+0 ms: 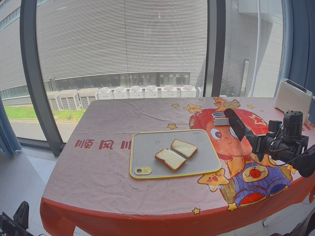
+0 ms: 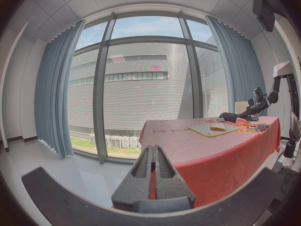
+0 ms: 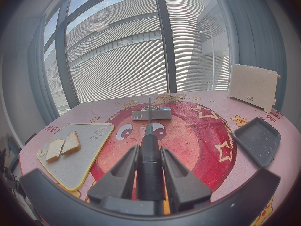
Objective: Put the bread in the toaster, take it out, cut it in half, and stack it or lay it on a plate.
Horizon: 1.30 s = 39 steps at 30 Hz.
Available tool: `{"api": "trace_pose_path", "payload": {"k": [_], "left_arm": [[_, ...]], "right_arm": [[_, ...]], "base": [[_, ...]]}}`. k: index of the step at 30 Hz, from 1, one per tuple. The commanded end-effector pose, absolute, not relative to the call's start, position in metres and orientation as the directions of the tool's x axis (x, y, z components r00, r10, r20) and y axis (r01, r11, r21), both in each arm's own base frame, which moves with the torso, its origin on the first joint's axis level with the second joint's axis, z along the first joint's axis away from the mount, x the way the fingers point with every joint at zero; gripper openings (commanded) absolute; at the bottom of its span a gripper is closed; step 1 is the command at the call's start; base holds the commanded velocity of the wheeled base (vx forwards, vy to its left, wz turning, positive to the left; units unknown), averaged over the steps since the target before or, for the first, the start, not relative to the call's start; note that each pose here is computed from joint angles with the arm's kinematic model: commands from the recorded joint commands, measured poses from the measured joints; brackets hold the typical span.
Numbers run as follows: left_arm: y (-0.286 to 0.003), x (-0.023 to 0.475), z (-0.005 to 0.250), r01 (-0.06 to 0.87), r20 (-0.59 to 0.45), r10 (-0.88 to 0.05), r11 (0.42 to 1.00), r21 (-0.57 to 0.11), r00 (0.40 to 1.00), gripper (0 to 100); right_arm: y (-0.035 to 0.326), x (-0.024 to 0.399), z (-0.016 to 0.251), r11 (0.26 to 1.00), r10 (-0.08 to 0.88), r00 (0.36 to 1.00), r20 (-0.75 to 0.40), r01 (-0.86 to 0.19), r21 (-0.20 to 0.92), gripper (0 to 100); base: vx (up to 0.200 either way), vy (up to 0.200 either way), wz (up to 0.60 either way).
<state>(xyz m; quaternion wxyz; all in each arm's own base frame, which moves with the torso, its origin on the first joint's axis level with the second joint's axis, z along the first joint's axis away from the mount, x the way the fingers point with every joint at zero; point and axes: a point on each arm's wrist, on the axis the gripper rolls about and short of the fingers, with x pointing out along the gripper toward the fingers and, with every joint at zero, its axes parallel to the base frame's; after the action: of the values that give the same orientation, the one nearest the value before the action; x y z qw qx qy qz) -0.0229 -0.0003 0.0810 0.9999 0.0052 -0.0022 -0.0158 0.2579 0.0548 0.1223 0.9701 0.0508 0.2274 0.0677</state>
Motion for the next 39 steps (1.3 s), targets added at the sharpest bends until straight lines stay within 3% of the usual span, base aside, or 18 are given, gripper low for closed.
{"api": "trace_pose_path", "payload": {"k": [1, 10, 11, 39], "left_arm": [[0.0, -0.023, 0.076, 0.031, 0.003, -0.031, 0.999, 0.011, 1.0, 0], [0.0, -0.023, 0.076, 0.031, 0.003, -0.031, 0.999, 0.009, 1.0, 0], [0.0, -0.023, 0.076, 0.031, 0.003, -0.031, 0.999, 0.011, 1.0, 0], [0.0, -0.023, 0.076, 0.031, 0.003, -0.031, 0.999, 0.009, 1.0, 0]], "right_arm": [[0.055, 0.258, 0.122, 0.986, 0.156, 0.887, -0.436, -0.11, 0.129, 0], [0.055, 0.257, 0.122, 0.986, 0.157, 0.886, -0.437, -0.112, 0.127, 0], [0.055, 0.257, 0.122, 0.985, 0.157, 0.886, -0.437, -0.112, 0.128, 100], [0.056, 0.248, 0.139, 0.983, 0.174, 0.91, -0.377, -0.136, 0.126, 100]], "base": [[0.0, 0.0, 0.0], [0.0, 0.0, 0.0], [0.0, 0.0, 0.0], [0.0, 0.0, 0.0]]}}
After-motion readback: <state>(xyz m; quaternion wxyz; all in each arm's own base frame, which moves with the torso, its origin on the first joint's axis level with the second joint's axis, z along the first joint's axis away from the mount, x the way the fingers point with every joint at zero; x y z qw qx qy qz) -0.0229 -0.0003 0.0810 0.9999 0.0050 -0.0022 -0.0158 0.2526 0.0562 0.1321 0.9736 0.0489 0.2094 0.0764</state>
